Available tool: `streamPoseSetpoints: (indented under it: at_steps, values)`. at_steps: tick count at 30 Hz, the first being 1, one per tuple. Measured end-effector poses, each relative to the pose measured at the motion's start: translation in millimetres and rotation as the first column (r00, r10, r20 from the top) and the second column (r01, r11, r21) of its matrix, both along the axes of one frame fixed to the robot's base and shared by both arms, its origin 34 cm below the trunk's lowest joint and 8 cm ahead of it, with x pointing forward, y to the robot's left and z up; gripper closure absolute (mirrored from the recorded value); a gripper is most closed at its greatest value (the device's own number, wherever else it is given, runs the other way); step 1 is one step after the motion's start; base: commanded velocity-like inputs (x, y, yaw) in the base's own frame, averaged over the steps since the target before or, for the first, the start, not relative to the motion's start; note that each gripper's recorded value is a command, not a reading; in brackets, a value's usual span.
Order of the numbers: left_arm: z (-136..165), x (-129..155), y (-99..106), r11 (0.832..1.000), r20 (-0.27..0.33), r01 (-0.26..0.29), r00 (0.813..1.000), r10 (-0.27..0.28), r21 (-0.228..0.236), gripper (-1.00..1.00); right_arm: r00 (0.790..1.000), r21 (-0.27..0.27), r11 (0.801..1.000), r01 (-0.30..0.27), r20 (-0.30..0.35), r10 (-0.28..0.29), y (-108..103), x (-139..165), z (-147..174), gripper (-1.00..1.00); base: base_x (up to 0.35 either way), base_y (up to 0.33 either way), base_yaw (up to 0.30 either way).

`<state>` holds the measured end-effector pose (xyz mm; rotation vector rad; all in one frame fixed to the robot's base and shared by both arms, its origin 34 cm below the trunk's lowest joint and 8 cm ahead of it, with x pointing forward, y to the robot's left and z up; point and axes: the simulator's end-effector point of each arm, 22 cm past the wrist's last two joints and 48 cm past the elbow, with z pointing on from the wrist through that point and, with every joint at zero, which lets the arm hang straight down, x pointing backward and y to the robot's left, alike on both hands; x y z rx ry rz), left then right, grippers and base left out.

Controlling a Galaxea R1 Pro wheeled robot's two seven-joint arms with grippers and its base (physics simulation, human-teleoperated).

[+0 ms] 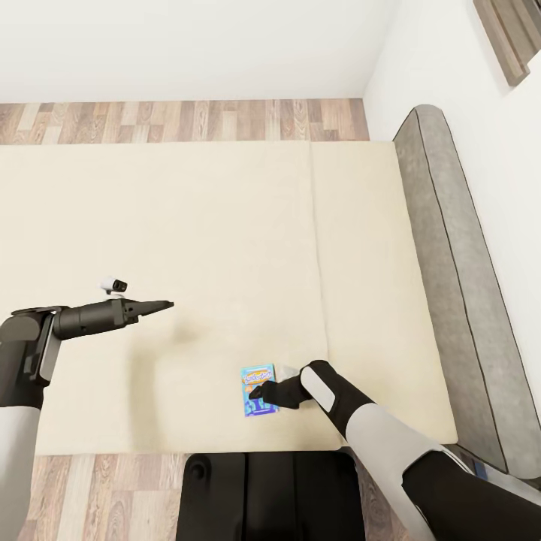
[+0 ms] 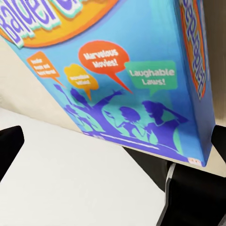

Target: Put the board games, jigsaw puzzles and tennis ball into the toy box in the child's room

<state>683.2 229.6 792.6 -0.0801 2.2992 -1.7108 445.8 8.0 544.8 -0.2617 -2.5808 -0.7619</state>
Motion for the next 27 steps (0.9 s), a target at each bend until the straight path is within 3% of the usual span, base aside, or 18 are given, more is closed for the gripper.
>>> streamPoseSetpoints:
  at_steps: [27]
  values:
    - [-0.3, -0.3, -0.9, 1.0, 0.0, 0.001, 1.0, -0.001, -0.002, -1.0, 0.997, -0.025, 1.0, 0.016, 0.078, -0.014, -2.2, 14.1, -8.5, -1.0, 0.0, 0.0, 0.0]
